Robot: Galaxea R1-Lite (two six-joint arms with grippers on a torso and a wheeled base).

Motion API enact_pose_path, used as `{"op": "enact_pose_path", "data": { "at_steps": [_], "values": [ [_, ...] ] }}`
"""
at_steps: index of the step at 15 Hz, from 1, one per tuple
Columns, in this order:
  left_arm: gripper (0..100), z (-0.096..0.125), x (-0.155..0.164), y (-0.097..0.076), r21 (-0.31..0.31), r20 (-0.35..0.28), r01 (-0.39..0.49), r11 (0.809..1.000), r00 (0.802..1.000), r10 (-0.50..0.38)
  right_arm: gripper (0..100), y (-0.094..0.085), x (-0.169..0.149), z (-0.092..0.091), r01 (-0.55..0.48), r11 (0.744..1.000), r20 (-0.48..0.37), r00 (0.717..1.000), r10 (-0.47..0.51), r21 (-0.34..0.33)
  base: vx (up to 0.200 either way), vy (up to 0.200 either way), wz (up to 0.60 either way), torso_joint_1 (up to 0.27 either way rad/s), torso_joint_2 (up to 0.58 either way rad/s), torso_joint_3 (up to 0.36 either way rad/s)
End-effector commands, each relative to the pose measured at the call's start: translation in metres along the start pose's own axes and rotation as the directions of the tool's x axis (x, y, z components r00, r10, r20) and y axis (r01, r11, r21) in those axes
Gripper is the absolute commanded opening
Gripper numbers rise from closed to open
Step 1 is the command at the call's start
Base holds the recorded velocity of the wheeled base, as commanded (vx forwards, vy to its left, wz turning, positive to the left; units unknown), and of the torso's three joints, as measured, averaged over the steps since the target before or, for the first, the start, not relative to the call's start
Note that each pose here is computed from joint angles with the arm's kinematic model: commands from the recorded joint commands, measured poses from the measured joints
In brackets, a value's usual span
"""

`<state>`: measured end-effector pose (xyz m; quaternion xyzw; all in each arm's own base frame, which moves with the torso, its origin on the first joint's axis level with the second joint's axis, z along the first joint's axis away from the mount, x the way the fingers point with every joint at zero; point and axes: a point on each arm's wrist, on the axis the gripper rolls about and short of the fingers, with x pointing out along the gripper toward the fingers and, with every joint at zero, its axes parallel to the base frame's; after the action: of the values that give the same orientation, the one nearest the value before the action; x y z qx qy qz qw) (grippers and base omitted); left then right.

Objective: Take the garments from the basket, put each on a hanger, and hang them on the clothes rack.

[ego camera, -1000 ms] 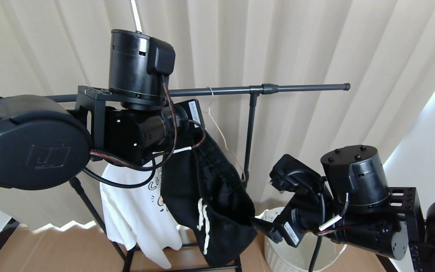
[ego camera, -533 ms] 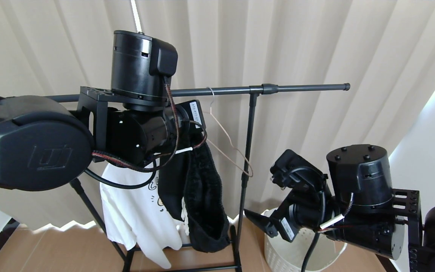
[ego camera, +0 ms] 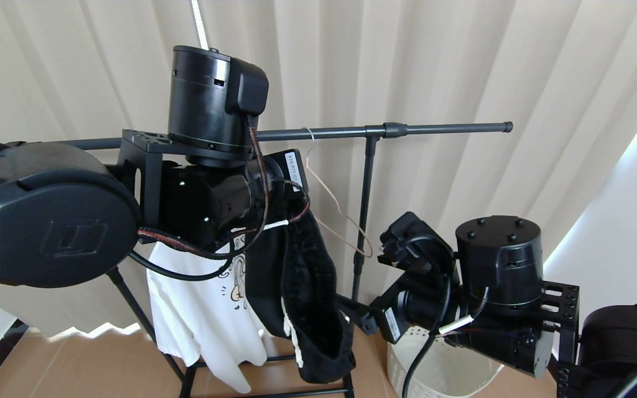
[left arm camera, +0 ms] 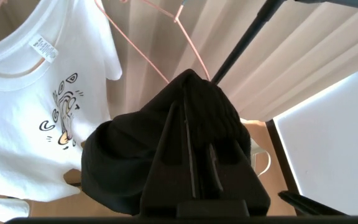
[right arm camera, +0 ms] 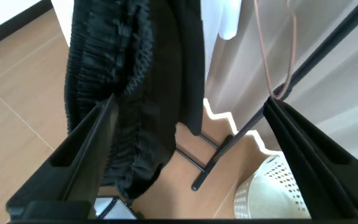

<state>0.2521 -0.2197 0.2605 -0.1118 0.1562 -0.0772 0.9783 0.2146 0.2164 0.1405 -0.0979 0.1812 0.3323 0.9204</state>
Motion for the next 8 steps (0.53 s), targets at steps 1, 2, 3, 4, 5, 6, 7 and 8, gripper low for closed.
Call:
{"op": "enact_pose_path", "data": {
  "at_steps": [1,2,3,4,5,6,7,8],
  "values": [
    [0,-0.001,-0.002,-0.004,0.002,-0.001,0.011,1.000,1.000,-0.011,100,0.002,0.009,-0.007,0.001,1.000,-0.032,0.999,-0.002,-0.005,0.000,0.000,0.00,0.000,0.00,0.000],
    [0,-0.002,-0.002,-0.004,0.004,-0.003,0.012,1.000,1.000,-0.012,100,0.002,0.011,-0.008,0.001,1.000,-0.035,0.999,-0.002,-0.003,0.000,0.000,0.00,0.000,0.00,0.000],
    [0,-0.002,-0.003,-0.004,0.003,-0.002,0.014,1.000,1.000,-0.014,100,0.002,0.013,-0.009,0.001,1.000,-0.038,0.999,-0.001,-0.004,0.000,0.000,0.00,0.000,0.00,0.000],
    [0,-0.002,-0.003,-0.004,0.003,-0.001,0.013,1.000,1.000,-0.013,100,0.001,0.011,-0.007,0.003,1.000,-0.029,1.000,-0.003,-0.002,0.000,0.000,0.00,0.000,0.00,0.000],
    [0,-0.002,-0.003,-0.004,0.005,-0.004,0.012,1.000,1.000,-0.012,100,0.001,0.007,-0.002,0.002,1.000,0.005,1.000,-0.002,0.001,0.000,0.000,0.00,0.000,0.00,0.000],
    [0,-0.004,-0.002,-0.003,0.009,-0.010,0.009,1.000,1.000,-0.009,100,0.001,0.002,0.004,0.004,1.000,0.038,0.999,-0.004,0.003,0.000,0.000,0.00,0.000,0.00,0.000],
    [0,-0.006,-0.002,-0.003,0.011,-0.013,0.007,1.000,1.000,-0.007,100,-0.001,-0.005,0.010,0.004,1.000,0.067,0.998,-0.005,0.007,0.000,0.000,0.00,0.000,0.00,0.000],
    [0,-0.006,-0.002,-0.003,0.012,-0.014,0.007,1.000,1.000,-0.006,100,-0.002,-0.012,0.015,0.005,1.000,0.090,0.996,-0.006,0.011,0.000,0.000,0.00,0.000,0.00,0.000]
  ]
}}
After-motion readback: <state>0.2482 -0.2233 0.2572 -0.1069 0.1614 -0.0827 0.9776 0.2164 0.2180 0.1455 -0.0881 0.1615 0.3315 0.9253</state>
